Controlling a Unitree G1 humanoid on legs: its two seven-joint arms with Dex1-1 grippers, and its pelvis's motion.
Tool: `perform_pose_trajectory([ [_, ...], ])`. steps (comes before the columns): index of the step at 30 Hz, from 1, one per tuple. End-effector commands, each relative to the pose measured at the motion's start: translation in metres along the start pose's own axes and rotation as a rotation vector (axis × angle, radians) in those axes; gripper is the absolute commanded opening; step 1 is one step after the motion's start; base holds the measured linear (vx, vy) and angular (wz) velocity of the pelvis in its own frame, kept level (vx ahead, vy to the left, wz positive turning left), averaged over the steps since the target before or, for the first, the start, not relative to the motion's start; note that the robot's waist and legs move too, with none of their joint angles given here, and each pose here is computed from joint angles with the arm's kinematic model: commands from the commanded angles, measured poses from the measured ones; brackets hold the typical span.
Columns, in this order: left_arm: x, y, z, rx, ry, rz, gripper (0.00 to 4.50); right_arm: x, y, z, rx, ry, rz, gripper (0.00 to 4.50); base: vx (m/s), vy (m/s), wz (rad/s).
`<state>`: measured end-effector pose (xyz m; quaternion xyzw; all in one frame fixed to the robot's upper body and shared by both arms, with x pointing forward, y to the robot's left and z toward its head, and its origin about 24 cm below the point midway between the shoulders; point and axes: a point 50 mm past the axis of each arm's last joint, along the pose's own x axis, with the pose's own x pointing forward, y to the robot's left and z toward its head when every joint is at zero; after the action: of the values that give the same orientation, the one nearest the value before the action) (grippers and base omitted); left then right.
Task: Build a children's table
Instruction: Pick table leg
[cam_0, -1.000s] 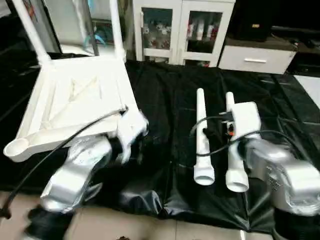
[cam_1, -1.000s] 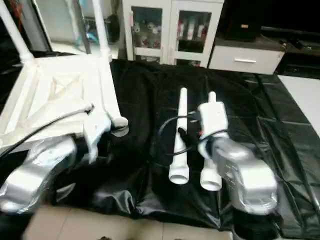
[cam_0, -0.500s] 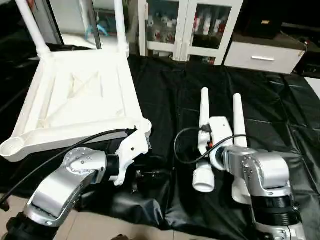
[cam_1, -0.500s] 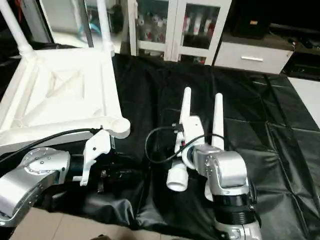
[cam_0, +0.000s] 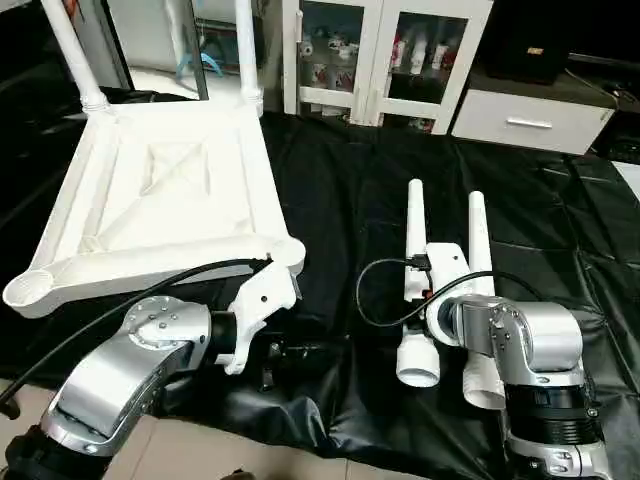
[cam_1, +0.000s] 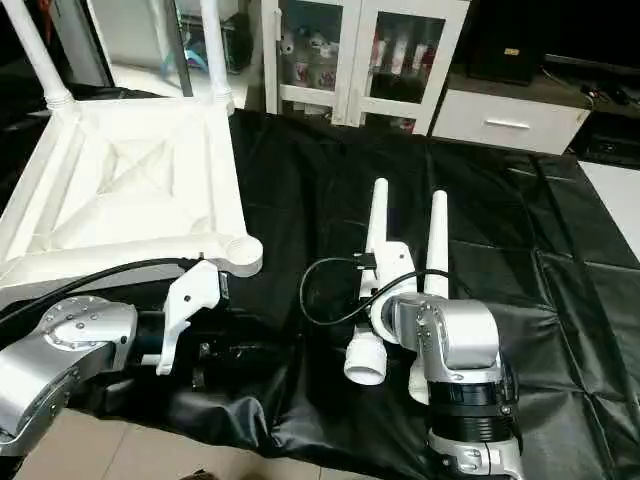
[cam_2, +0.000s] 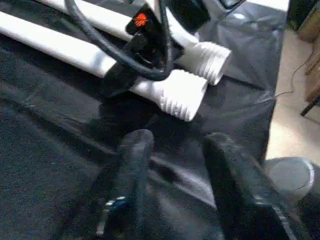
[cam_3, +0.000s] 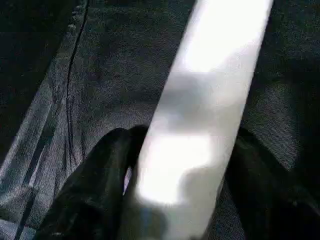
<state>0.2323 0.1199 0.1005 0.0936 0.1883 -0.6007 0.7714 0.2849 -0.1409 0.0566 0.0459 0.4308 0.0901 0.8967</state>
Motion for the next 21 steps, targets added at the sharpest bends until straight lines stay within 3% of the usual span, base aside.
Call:
perform_pose_trajectory([
  [1,-0.004,0.002,0.009,0.022,-0.025,0.025,2.54,0.001,-0.003,-0.001,0.03,0.021,-0.014,2.5,0.0,0.0,0.0],
  [9,-0.005,0.013,0.013,0.048,-0.073,0.138,2.93,0.002,-0.004,-0.001,0.091,0.001,0.004,1.88,0.0,0.0,0.0],
  [15,-0.013,0.019,0.014,0.014,-0.098,0.205,2.93,0.003,-0.002,-0.001,0.139,-0.013,0.022,1.82,0.0,0.0,0.0],
  [19,-0.02,0.035,0.025,0.026,-0.182,0.358,2.93,-0.006,0.003,0.015,0.19,-0.121,0.094,1.82,0.0,0.0,0.0],
  [21,-0.023,0.054,0.032,0.008,-0.226,0.511,2.93,-0.014,0.005,0.032,0.226,-0.233,0.164,1.82,0.0,0.0,0.0],
])
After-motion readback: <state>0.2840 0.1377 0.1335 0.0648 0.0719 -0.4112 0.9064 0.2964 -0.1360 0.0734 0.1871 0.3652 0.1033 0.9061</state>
